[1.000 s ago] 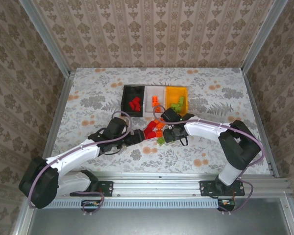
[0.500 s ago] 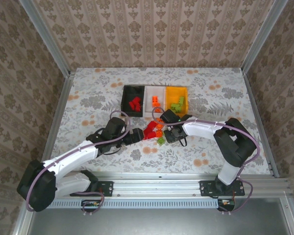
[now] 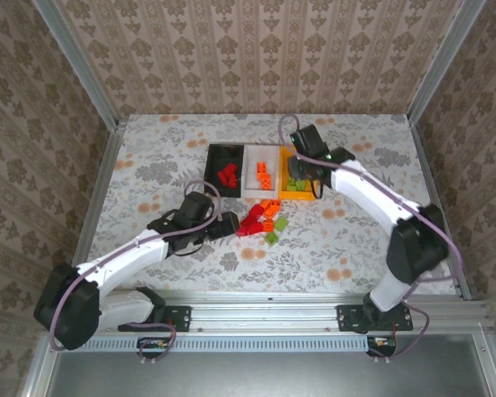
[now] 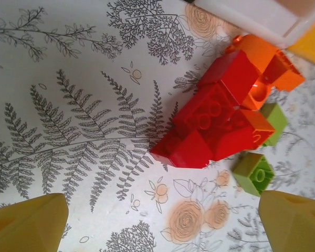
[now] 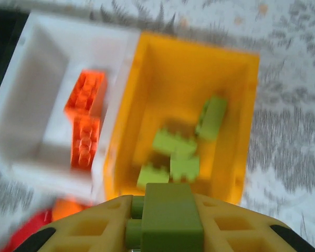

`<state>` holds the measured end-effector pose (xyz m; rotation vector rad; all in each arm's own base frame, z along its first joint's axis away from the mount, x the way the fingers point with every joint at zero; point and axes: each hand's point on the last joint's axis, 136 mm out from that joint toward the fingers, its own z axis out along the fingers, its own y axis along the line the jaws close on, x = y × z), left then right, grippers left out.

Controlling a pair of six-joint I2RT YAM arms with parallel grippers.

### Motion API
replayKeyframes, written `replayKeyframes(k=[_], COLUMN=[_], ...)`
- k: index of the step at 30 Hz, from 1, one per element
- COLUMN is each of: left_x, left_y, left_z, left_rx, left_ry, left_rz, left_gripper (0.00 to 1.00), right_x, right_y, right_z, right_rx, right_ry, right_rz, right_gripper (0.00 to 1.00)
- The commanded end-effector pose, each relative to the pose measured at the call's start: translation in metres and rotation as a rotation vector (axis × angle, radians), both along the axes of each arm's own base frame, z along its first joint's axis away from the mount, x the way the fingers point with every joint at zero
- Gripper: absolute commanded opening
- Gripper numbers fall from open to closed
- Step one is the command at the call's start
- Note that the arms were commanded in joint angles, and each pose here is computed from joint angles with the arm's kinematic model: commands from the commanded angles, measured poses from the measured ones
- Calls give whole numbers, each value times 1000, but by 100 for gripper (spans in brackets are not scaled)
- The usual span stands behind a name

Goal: Sort the legos into containers by color

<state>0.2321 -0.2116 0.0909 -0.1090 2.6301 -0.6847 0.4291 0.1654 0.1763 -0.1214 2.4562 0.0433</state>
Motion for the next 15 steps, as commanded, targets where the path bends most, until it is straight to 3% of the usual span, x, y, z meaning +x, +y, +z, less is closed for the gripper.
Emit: replayKeyframes(k=[1, 7, 11, 15], left_x=[0, -2, -3, -1], left_y=[6, -1, -5, -13], left_z=[-2, -8, -16, -25], left_rx=[184, 155, 197, 265], left_ry=[-18, -21, -5, -1], left_rz=[-59, -67, -124, -197], left_gripper=[93, 93, 91, 85], right_x=[15, 39, 35, 25], right_y=[-14, -20, -21, -17], right_z=[-50, -66, -66, -27], right_rx=[-93, -104, -100, -36], right_ry=[141, 183, 182, 98], right_rz=[-6, -35, -37, -30], right_gripper=[32, 34, 47, 58])
